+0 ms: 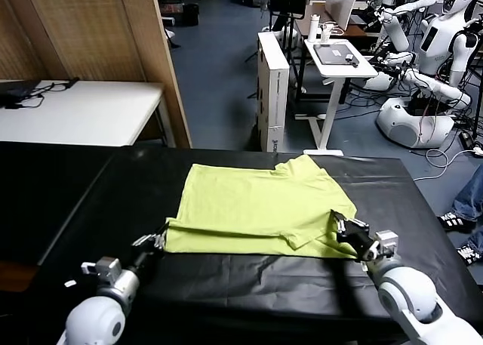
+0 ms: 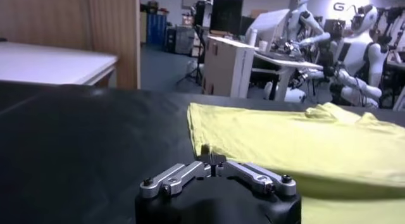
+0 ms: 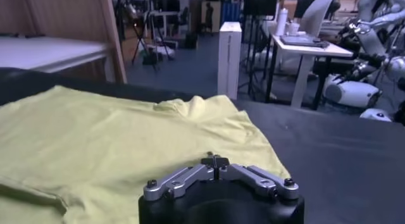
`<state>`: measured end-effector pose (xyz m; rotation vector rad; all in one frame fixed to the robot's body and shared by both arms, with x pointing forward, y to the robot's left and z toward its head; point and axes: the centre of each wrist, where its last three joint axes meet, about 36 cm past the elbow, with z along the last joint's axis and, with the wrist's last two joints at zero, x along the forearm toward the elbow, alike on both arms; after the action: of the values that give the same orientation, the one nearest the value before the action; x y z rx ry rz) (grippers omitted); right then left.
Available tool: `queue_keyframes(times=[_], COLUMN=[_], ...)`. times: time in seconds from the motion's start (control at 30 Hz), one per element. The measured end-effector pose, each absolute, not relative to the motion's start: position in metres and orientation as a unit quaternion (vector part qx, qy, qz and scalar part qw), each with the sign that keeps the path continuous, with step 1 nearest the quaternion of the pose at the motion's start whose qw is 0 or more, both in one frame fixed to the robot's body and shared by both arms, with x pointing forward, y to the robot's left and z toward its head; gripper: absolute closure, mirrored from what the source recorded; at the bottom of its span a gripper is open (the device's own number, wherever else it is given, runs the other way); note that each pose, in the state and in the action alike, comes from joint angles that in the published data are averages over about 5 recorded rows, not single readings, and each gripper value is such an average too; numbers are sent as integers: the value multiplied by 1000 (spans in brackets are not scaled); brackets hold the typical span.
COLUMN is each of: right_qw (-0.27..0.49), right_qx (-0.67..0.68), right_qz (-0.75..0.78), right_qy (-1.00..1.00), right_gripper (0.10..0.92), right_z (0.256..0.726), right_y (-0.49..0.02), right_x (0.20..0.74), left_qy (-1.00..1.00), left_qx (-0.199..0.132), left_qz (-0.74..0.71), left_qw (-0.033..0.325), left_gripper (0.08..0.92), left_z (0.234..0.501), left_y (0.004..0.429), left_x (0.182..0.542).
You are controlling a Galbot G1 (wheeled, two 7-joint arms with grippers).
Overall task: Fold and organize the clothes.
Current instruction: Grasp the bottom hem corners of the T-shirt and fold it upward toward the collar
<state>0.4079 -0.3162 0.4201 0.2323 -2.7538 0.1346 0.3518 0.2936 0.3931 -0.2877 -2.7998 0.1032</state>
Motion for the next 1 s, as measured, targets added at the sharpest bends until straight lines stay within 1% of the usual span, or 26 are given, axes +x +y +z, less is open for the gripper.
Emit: queue_keyframes(times=[0.3,0.33,0.4,0.43,0.5,0.53,0.57,0.6,0.63,0.67,0.77,0.8,0.83,0.93,0.97,1.0], right_qw=[199,202,209,212,219,222,225,226,227,227,226,226,227,235,238,241], right_qx=[83,84,87,89,92,94,97,99,100,101,103,104,105,105,105,104], right_qz=[40,38,34,32,31,32,34,36,39,43,54,57,59,63,63,63], right_qy=[-976,-975,-973,-973,-971,-970,-969,-968,-968,-968,-967,-967,-966,-964,-964,-963], right_gripper=[882,869,807,758,633,576,500,444,387,313,170,144,133,118,116,116], right_z=[420,421,424,426,430,433,437,440,444,447,457,460,461,462,461,460], right_y=[-317,-317,-318,-319,-321,-322,-323,-324,-325,-327,-331,-332,-333,-338,-339,-341], right_x=[412,411,409,408,405,403,400,397,394,391,378,373,369,355,351,347], left_qy=[-981,-981,-981,-981,-980,-980,-980,-980,-980,-980,-980,-980,-980,-980,-980,-979], left_qx=[-95,-94,-93,-93,-92,-91,-91,-90,-89,-88,-85,-84,-83,-80,-79,-79], left_qz=[32,32,32,33,34,34,35,35,35,35,35,35,34,33,32,31], left_qw=[166,167,167,168,171,173,174,175,176,177,178,178,178,181,182,184], left_gripper=[853,853,853,853,847,824,801,759,698,643,454,397,321,165,133,118], left_z=[387,387,387,387,387,386,386,386,387,387,390,391,391,391,390,389], left_y=[297,297,297,297,295,295,294,294,294,294,295,295,295,293,292,291], left_x=[358,359,360,361,362,362,361,361,360,359,355,352,350,342,338,335])
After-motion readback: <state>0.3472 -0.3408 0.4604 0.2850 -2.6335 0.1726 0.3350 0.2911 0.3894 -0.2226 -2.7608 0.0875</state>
